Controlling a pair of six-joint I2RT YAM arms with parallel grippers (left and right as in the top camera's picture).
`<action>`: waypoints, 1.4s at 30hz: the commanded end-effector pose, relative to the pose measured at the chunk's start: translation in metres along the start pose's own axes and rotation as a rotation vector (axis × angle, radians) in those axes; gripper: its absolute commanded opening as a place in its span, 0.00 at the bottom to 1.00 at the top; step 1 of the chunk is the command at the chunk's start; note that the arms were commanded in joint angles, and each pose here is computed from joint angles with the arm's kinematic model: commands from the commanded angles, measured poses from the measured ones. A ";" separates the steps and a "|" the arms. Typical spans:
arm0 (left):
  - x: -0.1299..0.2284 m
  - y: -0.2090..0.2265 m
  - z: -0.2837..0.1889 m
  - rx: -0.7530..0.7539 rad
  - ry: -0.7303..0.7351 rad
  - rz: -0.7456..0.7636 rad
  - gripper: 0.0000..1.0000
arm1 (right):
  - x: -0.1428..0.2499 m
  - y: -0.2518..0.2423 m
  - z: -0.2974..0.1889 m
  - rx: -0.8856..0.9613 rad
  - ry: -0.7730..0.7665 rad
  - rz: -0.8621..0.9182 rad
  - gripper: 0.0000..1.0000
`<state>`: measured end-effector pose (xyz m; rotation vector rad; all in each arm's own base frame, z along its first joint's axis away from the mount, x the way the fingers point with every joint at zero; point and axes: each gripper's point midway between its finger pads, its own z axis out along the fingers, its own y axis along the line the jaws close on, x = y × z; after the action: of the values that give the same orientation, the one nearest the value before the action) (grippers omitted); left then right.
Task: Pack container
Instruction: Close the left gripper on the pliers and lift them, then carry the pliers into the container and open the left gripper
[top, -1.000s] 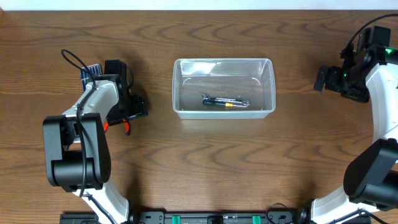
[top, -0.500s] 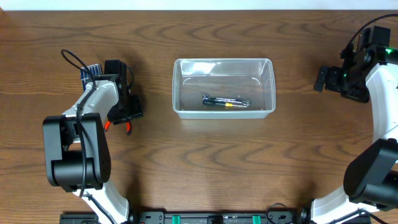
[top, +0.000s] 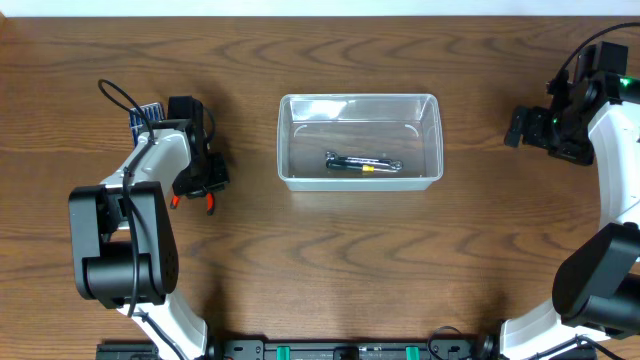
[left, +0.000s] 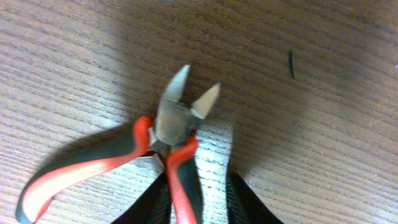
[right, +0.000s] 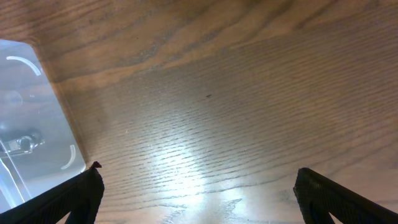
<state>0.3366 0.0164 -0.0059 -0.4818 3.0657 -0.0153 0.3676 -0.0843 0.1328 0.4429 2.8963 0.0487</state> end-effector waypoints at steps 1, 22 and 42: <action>0.020 0.006 0.020 -0.018 0.078 -0.009 0.21 | 0.002 0.003 0.003 -0.006 0.010 -0.019 0.99; 0.000 -0.010 -0.012 0.052 -0.001 0.000 0.06 | 0.002 0.003 0.003 -0.004 0.009 -0.024 0.99; 0.045 -0.242 -0.208 0.279 -0.632 1.395 0.06 | 0.002 0.002 0.003 -0.001 0.008 -0.038 0.99</action>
<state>0.3655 -0.2091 0.2401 1.0595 2.1569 -0.2430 0.3678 -0.0845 0.1328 0.4157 2.8994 0.0445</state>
